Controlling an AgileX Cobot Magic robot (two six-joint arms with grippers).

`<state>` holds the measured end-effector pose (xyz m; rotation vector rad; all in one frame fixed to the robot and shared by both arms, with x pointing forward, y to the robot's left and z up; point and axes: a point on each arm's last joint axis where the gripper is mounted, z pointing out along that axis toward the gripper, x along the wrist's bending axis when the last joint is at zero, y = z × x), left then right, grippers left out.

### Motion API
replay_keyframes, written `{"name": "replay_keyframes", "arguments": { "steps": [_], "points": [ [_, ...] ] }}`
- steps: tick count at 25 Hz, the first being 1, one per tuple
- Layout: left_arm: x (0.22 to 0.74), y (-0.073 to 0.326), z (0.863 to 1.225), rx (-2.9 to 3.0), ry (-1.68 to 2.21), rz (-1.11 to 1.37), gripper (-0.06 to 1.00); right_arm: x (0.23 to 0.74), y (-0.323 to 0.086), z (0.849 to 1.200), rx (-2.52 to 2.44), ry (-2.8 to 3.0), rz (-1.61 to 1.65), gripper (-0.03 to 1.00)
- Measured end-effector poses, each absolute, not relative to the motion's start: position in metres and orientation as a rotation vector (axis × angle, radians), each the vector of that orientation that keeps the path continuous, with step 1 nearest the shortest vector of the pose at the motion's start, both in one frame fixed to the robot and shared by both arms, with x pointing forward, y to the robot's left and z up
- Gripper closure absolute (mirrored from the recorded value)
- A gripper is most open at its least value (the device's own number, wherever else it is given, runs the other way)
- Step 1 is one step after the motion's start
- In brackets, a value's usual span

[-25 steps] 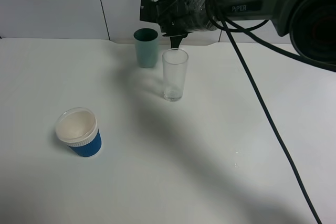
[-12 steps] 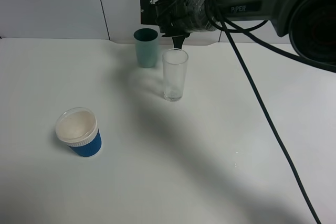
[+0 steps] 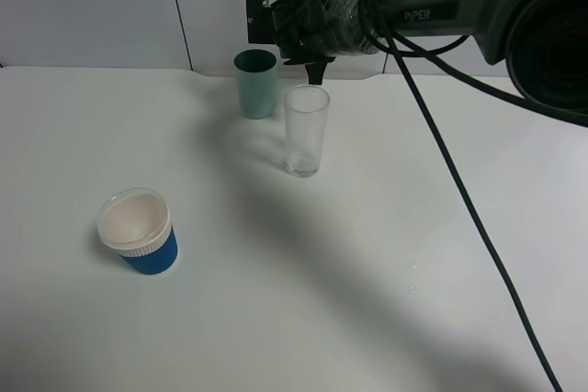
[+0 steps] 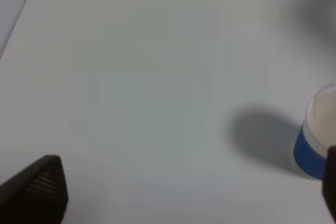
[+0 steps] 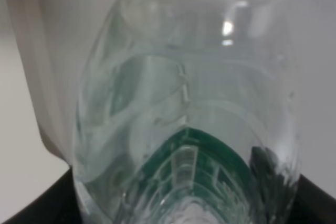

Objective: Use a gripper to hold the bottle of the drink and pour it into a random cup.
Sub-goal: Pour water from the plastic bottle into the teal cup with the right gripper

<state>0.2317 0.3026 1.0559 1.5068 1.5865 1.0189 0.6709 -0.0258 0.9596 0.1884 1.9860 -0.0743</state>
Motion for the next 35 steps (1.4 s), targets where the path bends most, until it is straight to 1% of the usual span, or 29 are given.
{"name": "replay_keyframes", "arguments": {
  "steps": [35],
  "points": [
    [0.2317,0.3026,1.0559,1.506,1.587,1.018,-0.04,0.6710,-0.0286,0.9608,0.075,1.983,-0.191,0.41]
  ]
}}
